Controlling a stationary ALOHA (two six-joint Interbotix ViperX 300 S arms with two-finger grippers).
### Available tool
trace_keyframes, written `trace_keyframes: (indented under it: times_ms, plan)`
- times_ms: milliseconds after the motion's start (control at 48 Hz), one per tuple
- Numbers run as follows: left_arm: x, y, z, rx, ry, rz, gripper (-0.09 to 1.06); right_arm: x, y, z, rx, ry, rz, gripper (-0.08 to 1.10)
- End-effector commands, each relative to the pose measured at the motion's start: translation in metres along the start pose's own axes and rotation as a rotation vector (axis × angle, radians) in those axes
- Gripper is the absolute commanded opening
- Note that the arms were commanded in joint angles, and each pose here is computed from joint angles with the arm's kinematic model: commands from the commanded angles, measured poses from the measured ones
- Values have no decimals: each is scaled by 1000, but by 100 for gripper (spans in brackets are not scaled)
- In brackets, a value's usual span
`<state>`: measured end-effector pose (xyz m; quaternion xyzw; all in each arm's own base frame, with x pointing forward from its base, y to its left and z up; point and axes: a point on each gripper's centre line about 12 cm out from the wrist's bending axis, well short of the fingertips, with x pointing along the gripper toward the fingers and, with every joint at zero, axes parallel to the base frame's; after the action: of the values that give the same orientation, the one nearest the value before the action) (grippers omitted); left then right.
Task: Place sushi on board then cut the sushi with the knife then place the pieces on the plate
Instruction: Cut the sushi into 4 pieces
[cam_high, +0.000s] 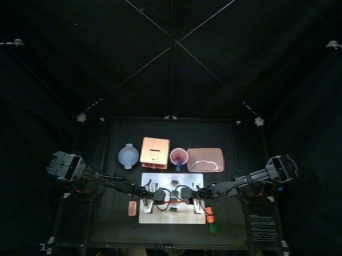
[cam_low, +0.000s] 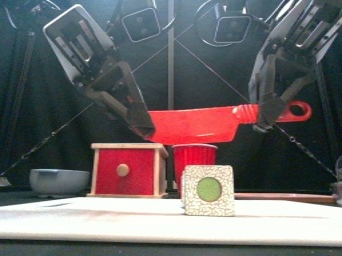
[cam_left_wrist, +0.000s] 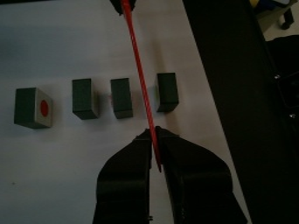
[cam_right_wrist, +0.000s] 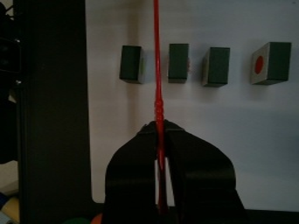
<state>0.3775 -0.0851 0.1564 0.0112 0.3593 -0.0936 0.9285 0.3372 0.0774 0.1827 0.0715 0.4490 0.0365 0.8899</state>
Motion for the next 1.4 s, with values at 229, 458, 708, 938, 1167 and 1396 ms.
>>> trace_keyframes:
  times_ms: [229,458,708,938,1167,1396]
  plan:
    - [-27,26,31,82,-127,60,50,-27,-13,24,-39,-111,-32,32]
    - [-31,34,35,79,-208,76,53,-30,-21,26,-42,-128,-51,32]
    - [-32,36,32,73,-254,78,69,-29,-19,24,-27,-119,-41,32]
    - [-35,36,32,77,-261,79,81,-35,-19,13,16,-104,-27,32]
    - [-51,35,26,70,-294,78,82,-58,-19,-11,92,-69,5,32]
    - [-53,37,7,62,-291,80,81,-82,-7,-50,179,0,91,32]
